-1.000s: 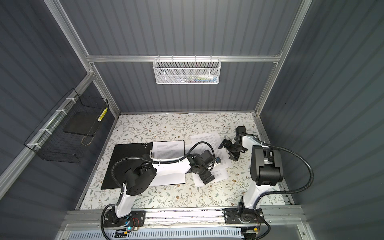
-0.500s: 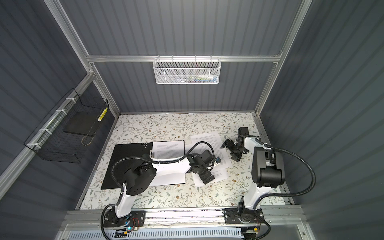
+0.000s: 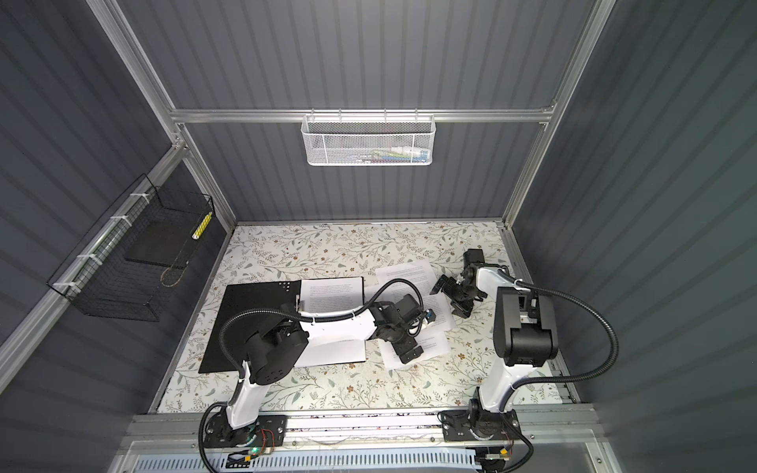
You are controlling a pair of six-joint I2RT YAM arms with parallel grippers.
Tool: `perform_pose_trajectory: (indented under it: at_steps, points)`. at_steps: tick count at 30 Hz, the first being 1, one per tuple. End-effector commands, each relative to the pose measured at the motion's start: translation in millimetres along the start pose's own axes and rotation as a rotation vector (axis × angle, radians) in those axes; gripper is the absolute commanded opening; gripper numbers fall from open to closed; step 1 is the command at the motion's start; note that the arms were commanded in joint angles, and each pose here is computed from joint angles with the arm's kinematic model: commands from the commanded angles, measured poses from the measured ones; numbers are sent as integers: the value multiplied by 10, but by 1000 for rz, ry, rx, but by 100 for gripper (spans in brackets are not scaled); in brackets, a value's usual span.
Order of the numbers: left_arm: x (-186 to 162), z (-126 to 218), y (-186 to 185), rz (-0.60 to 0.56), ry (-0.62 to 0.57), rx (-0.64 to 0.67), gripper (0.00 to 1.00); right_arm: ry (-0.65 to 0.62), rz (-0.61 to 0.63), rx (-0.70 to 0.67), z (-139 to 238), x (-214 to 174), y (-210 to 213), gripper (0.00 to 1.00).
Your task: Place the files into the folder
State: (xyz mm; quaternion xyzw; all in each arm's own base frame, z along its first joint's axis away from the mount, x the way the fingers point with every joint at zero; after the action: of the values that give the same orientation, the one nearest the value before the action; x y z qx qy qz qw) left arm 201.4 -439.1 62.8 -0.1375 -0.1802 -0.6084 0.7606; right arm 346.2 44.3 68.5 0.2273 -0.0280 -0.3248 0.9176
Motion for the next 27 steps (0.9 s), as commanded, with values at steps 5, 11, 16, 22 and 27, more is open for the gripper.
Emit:
perform_pose_trajectory:
  at_steps: [5,11,16,22,27]
  points:
    - [-280,-215,-104,-7,122,-75,100,127,33,14,-100,-208,15,99]
    - [-334,-274,-102,-30,123,-74,100,157,184,240,100,-212,450,99]
    - [-355,-292,-125,-37,114,-84,100,172,289,287,184,-195,704,99]
    - [-363,-288,-157,-43,102,-103,100,176,369,335,246,-112,897,99]
    - [-381,-289,-156,-44,106,-102,100,224,406,291,67,-98,964,99]
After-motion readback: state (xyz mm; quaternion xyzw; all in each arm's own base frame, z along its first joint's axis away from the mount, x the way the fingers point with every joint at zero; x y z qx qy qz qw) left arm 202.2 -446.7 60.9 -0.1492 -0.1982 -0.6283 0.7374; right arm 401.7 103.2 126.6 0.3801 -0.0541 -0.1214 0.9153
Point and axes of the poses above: each gripper's point midway between its finger pads, its own z axis back along the fingers, its own y axis along the line the jaws close on, x = y × z, the point moved 4 cm from there along z, back along the fingers, and after that the axes turned 8 degrees about -z, right-handed, at the moved point
